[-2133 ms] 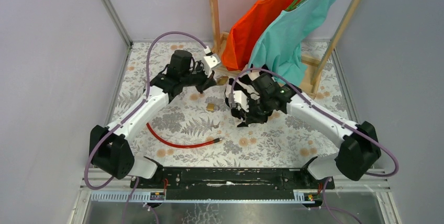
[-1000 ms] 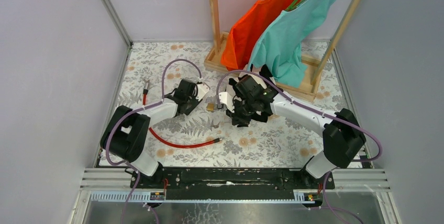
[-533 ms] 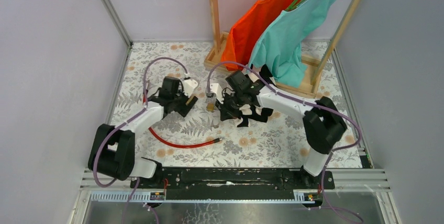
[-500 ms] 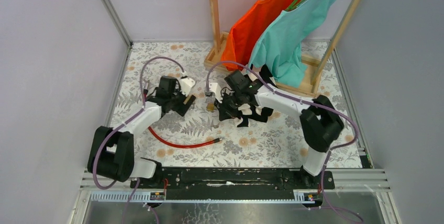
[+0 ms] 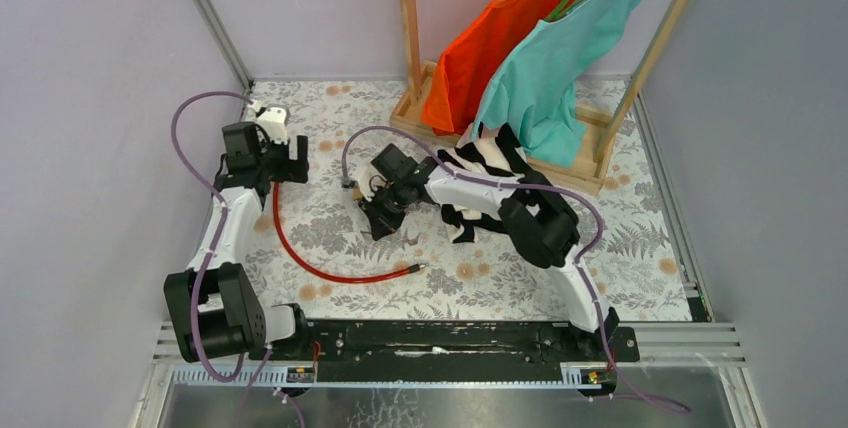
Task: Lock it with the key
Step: Place the key at the center of the board.
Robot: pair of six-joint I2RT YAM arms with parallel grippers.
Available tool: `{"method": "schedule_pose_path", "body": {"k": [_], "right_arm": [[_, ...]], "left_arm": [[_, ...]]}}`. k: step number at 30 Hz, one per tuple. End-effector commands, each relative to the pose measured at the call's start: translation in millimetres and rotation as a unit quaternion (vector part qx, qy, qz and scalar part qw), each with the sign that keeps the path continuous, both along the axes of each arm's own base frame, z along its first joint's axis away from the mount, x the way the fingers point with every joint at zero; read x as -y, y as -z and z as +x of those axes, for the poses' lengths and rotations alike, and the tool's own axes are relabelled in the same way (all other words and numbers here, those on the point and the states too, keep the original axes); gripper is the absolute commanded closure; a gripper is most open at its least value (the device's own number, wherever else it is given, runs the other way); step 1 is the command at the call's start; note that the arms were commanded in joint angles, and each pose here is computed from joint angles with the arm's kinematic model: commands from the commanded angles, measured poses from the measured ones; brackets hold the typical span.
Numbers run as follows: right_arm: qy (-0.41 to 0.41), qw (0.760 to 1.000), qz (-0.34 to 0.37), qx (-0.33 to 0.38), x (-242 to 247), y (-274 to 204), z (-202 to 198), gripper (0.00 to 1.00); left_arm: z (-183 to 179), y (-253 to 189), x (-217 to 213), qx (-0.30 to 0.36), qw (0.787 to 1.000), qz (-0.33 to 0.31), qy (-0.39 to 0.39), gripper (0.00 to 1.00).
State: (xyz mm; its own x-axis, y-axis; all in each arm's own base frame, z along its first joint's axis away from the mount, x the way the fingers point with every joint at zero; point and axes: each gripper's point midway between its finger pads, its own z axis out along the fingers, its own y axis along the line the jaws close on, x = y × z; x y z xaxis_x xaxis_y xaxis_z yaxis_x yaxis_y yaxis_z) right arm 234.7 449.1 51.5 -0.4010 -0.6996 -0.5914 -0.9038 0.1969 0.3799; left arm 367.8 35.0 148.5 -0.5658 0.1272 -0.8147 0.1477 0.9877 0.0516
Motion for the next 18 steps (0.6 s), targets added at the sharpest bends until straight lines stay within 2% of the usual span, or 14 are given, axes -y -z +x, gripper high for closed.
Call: {"method": "schedule_pose_path", "body": {"k": [1, 5, 9, 13, 16, 18], "right_arm": [[0.004, 1.0, 0.002, -0.016, -21, 2, 0, 0.92], [0.01, 1.0, -0.011, -0.02, -30, 14, 7, 0.83], [0.01, 1.0, -0.016, -0.013, -29, 12, 10, 0.63], [0.011, 0.999, -0.027, 0.03, -14, 2, 18, 0.43], [0.021, 0.997, -0.028, 0.065, 4, -12, 28, 0.33], [0.028, 0.996, -0.026, 0.079, 20, -22, 35, 0.29]], "left_arm": [[10, -25, -13, 0.042, 0.998, -0.027, -0.027, 0.0], [7, -16, -25, 0.03, 0.998, -0.022, -0.044, 0.0], [5, -7, -34, 0.023, 0.998, -0.005, -0.053, 0.0], [7, 8, -45, 0.005, 0.998, 0.02, -0.061, 0.0], [12, 25, -53, -0.019, 0.997, 0.036, -0.061, 0.0], [18, 37, -59, -0.036, 0.996, 0.047, -0.061, 0.05]]}}
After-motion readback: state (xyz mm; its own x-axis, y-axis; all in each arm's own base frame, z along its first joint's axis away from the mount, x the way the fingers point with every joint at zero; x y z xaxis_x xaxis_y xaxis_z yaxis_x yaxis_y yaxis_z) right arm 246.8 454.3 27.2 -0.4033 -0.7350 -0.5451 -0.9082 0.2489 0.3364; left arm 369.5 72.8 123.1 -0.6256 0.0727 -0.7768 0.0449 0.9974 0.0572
